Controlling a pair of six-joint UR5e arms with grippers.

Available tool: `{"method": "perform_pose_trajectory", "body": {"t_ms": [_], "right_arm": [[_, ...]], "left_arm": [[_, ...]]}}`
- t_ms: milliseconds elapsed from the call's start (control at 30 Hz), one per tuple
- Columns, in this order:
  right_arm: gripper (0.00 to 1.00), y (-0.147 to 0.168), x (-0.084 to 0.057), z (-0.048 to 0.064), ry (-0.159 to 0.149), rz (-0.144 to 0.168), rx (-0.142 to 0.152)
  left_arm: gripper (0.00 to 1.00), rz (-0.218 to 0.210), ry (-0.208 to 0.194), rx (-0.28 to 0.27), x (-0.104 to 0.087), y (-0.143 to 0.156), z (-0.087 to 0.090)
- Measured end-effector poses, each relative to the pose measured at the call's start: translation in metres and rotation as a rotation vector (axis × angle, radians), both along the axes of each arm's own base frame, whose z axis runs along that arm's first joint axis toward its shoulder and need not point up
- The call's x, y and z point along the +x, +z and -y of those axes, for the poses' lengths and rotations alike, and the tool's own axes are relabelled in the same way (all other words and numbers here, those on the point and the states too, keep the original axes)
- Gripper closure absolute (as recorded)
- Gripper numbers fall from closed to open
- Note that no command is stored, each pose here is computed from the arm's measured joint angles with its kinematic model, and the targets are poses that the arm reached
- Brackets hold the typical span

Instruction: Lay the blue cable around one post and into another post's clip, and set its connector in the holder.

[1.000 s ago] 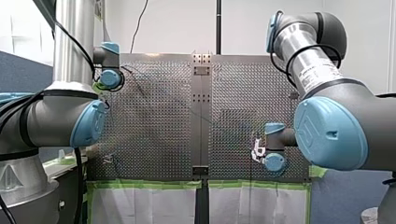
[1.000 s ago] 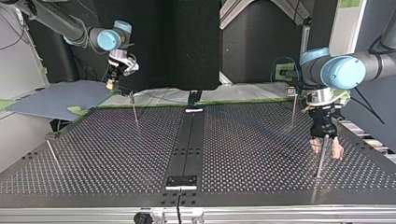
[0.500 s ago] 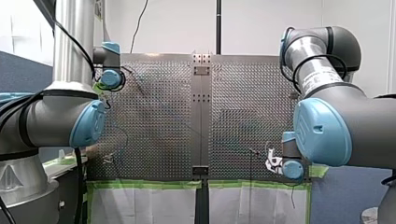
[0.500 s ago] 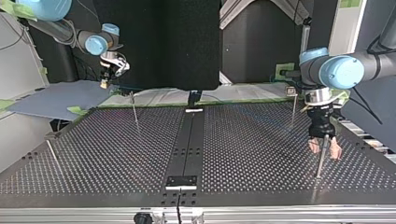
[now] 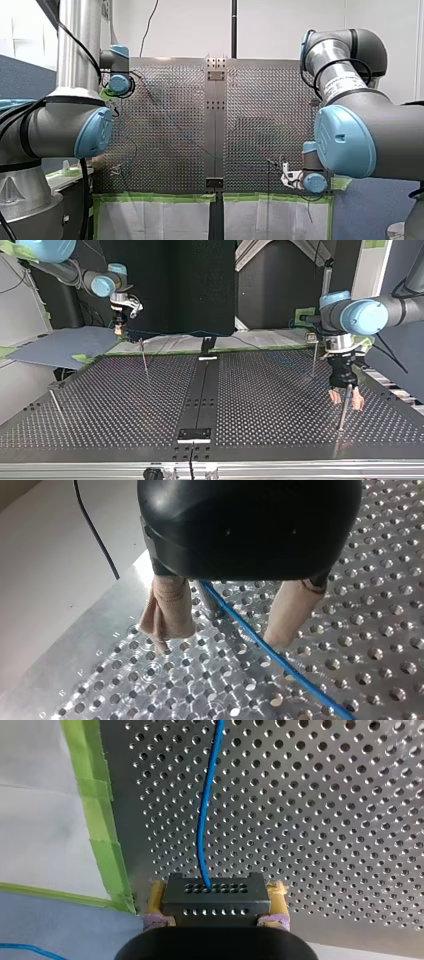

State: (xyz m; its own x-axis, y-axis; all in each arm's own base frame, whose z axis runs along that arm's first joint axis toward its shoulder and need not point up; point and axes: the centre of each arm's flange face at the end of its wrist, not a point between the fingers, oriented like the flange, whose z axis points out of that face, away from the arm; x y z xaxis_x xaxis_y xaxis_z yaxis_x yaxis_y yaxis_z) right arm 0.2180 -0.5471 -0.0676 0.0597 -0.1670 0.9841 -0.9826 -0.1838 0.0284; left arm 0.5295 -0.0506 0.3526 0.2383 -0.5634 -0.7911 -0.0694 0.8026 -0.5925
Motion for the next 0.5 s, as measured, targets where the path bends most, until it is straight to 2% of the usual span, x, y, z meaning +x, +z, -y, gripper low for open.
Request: {"method": "perform_pose_trajectory", "body": {"t_ms": [100,167,267,367,500], "right_arm": [[0.98,-0.002,-0.004,-0.005,0.005,0.019,-0.003],[0.98,-0.002,-0.007,-0.005,-0.001,0.029,-0.014],[0.98,0.001,-0.012,-0.004,-0.019,0.037,-0.028],[0.98,0.004,-0.019,-0.004,-0.05,0.045,-0.039],[0.98,0.012,-0.03,-0.005,-0.08,0.077,-0.059]], "left_arm": [[0.0,0.0,-0.001,0.0,0.0,0.0,0.001],[0.0,0.0,-0.002,0.0,0.0,0.0,0.001],[0.0,0.0,-0.001,0.0,0.0,0.0,0.001],[0.0,0.0,-0.002,0.0,0.0,0.0,0.002],[0.0,0.0,-0.003,0.0,0.0,0.0,0.002]]}}
